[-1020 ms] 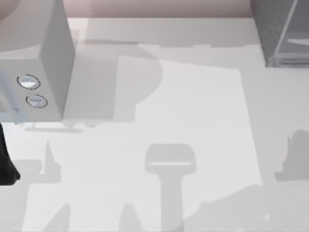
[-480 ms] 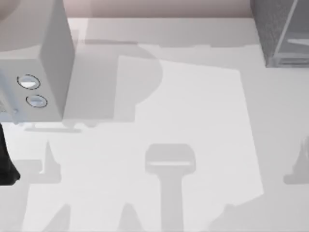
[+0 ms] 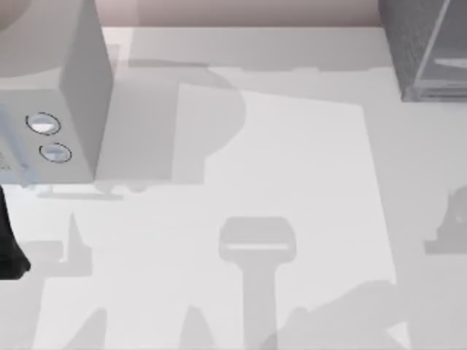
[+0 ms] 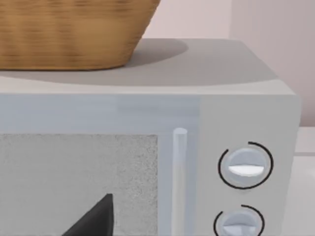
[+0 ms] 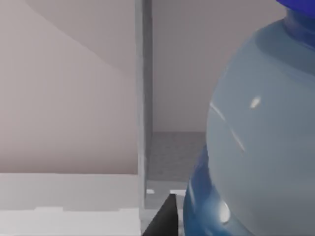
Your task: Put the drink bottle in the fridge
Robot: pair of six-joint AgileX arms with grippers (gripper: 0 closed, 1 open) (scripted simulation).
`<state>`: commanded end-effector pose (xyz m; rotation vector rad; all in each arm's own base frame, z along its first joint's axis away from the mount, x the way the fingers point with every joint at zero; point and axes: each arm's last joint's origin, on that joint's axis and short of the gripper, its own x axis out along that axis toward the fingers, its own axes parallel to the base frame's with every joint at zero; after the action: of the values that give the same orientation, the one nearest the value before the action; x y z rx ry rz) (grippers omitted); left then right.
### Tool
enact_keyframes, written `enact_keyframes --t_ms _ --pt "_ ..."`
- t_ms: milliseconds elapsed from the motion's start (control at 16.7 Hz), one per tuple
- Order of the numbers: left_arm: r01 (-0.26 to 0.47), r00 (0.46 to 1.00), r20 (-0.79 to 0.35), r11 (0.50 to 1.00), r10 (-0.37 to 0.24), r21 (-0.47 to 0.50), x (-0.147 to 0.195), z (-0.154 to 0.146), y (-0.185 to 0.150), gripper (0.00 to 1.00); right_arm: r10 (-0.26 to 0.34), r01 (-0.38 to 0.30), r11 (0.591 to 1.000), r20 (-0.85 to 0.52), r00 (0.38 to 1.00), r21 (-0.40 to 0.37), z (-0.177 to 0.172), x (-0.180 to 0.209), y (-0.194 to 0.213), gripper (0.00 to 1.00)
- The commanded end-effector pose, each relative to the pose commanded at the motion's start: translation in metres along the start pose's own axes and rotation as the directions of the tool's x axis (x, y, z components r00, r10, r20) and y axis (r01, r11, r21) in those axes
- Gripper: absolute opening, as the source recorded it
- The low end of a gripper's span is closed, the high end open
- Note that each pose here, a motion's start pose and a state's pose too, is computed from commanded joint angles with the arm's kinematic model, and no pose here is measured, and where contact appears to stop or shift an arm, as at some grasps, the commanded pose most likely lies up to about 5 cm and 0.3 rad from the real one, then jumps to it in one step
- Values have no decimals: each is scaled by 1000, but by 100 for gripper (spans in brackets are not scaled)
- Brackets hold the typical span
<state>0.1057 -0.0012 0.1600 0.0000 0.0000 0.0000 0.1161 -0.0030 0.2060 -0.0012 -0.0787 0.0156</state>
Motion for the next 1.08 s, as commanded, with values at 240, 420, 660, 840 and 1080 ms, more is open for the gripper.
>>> enact_keyframes --t_ms 240,420,660,840,1080 --pt "0 1000 0 1000 0 0 0 0 0 100 -5 5 1000 23 1000 -11 40 42 -8 1" --pt "0 1000 0 1000 0 0 0 0 0 100 -11 11 1000 -9 1000 -14 49 100 -22 1" --pt "0 1000 0 1000 0 0 0 0 0 100 -15 14 1000 -71 997 -8 17 185 -50 1" --pt "0 1000 0 1000 0 0 0 0 0 100 -13 13 1000 -98 995 0 -28 234 -73 1" --pt "0 1000 0 1000 0 0 0 0 0 100 -10 11 1000 -92 996 3 -77 269 -96 1"
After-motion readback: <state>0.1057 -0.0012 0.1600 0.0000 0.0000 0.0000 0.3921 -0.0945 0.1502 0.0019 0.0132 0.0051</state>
